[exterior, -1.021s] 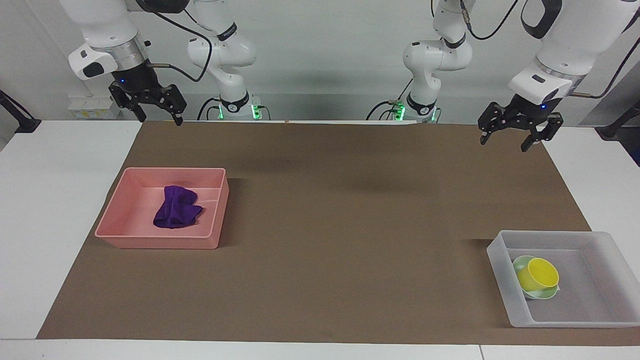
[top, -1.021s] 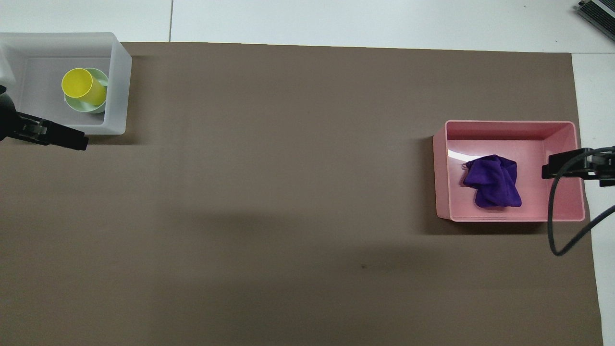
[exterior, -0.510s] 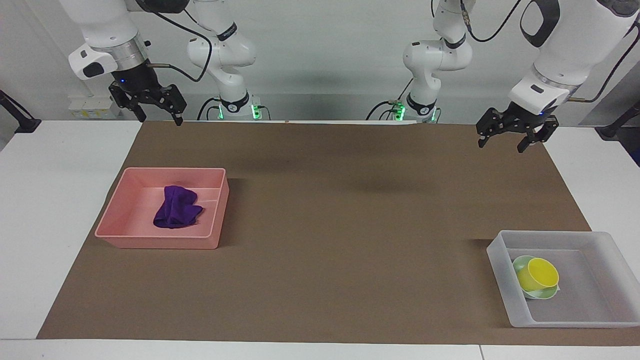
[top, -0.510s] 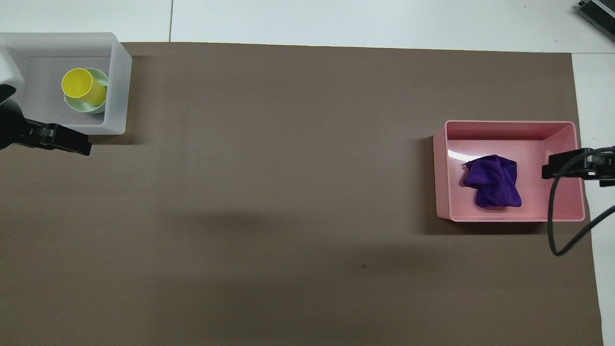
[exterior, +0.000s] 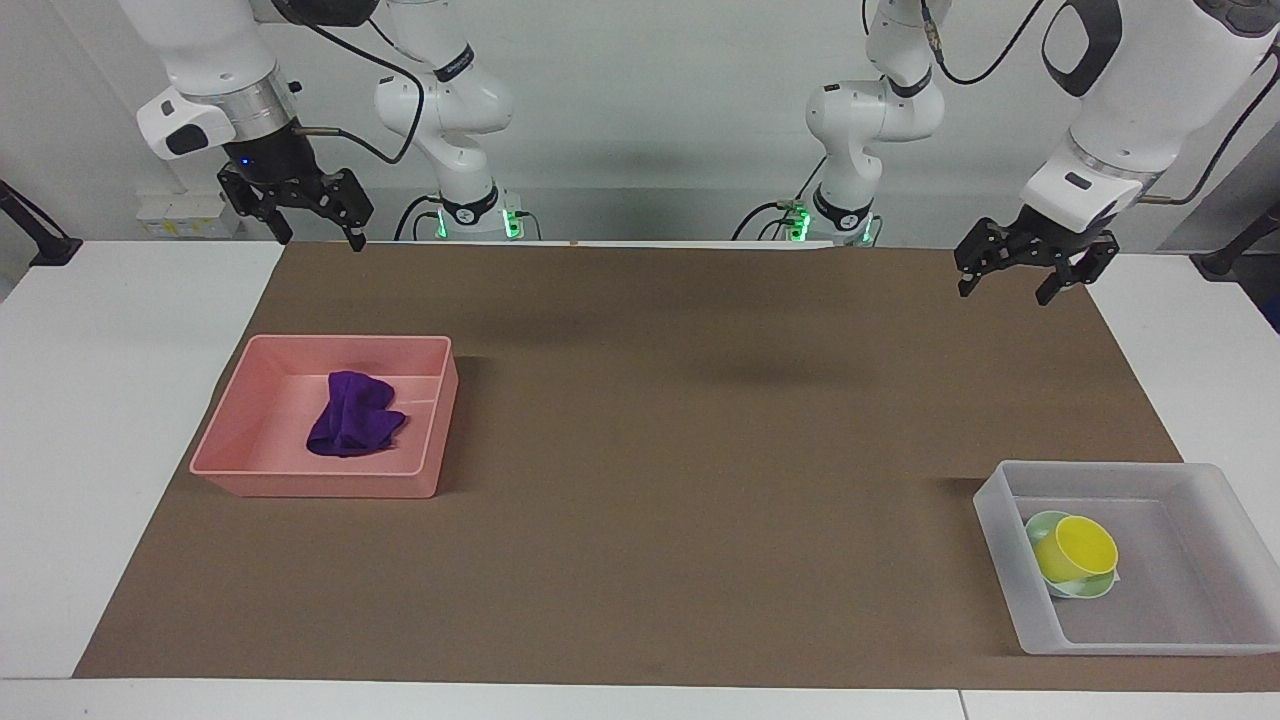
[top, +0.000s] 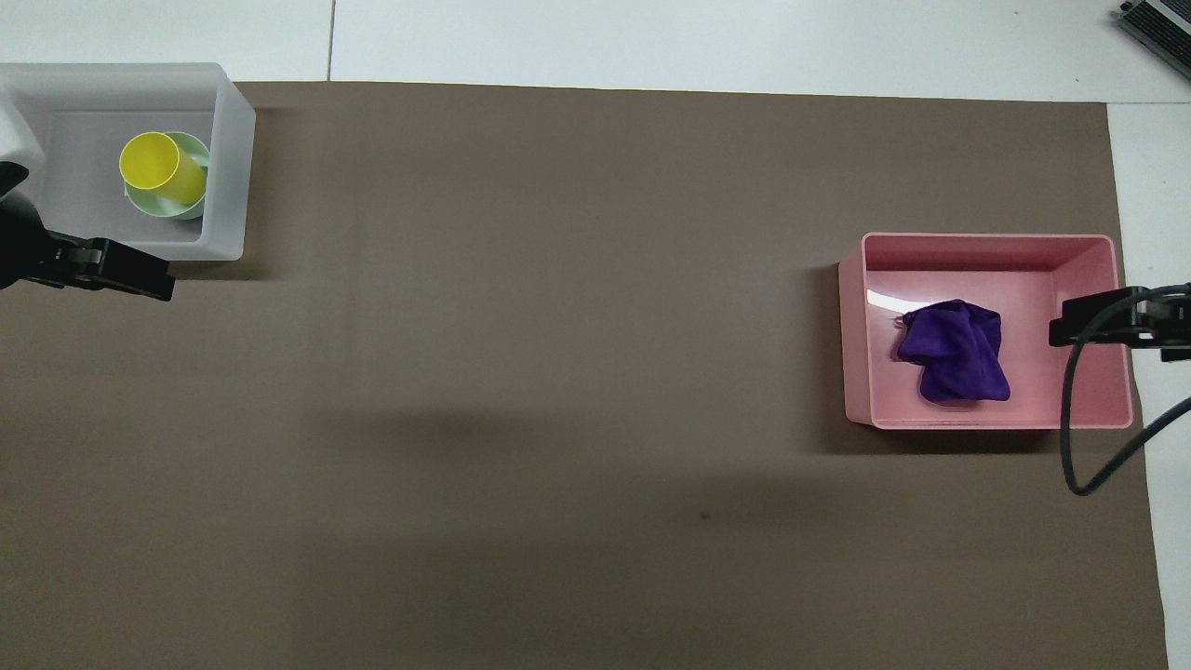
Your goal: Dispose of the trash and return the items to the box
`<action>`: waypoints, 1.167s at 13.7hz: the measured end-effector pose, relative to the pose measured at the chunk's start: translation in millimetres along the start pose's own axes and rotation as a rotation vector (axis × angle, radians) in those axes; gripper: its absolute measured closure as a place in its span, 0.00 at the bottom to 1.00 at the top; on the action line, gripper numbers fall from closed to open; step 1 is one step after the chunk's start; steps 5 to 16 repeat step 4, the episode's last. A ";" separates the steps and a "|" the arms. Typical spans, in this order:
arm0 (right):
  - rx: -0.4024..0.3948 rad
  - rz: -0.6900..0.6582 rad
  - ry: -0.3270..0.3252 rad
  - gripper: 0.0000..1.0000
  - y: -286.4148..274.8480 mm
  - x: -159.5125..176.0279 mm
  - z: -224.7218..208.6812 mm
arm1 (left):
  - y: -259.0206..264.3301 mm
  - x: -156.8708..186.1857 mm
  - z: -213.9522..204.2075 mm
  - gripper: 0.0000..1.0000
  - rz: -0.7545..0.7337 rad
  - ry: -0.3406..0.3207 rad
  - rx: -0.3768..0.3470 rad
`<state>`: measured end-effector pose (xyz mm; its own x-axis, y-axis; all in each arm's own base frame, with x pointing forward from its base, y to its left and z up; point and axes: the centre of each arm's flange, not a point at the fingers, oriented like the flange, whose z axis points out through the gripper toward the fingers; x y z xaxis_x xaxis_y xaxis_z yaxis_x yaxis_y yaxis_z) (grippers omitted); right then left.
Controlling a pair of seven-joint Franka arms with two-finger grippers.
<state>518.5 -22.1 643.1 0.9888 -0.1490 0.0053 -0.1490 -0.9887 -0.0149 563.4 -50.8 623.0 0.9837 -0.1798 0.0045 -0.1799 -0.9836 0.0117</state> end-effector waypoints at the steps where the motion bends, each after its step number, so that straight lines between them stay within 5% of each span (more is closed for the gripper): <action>1: 0.000 0.000 0.000 0.00 0.0 0.0 0.0 | -1.6 -0.2 -0.1 0.00 0.000 -0.001 0.015; 16: 0.000 0.000 0.000 0.00 0.0 0.0 0.0 | -2.7 -0.3 -0.4 0.00 0.000 -0.001 0.026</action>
